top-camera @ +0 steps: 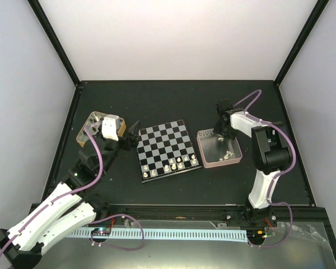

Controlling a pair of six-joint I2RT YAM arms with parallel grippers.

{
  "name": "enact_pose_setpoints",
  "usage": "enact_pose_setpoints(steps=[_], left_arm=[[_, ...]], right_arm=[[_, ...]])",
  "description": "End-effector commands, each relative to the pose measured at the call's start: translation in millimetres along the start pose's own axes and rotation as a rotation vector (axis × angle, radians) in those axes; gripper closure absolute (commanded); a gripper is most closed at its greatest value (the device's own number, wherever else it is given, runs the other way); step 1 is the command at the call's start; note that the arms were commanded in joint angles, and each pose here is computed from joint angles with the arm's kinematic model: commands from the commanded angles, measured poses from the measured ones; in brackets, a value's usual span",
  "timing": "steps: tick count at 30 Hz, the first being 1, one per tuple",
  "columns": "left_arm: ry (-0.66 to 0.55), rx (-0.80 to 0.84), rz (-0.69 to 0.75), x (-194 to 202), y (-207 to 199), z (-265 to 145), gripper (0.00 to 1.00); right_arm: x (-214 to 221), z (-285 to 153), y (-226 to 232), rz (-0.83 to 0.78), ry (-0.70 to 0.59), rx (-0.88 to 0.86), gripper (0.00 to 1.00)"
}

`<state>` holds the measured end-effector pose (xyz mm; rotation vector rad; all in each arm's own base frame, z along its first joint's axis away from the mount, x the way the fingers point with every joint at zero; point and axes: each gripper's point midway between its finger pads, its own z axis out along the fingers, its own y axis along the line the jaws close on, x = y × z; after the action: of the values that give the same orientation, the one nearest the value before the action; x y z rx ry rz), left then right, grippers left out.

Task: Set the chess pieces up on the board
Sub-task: Pick up the chess piece from the storage box.

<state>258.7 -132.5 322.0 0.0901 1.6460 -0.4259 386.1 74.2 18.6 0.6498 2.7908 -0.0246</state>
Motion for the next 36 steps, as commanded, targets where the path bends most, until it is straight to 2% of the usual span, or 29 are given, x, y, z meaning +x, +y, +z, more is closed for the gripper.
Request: enact_pose_setpoints(steps=[1, 6, 16, 36], left_arm=[[-0.021, 0.006, -0.016, -10, -2, 0, 0.10], [-0.019, 0.010, -0.019, -10, -3, 1, 0.10], [-0.016, 0.016, -0.023, -9, -4, 3, 0.10], [-0.016, 0.019, -0.023, -10, -5, 3, 0.10]], right_arm=[[25, 5, -4, -0.035, 0.081, -0.036, 0.82], [37, 4, -6, -0.087, 0.109, -0.051, 0.79], [47, 4, -15, -0.159, 0.100, 0.027, 0.70], [68, 2, -22, -0.241, 0.126, 0.069, 0.66]])
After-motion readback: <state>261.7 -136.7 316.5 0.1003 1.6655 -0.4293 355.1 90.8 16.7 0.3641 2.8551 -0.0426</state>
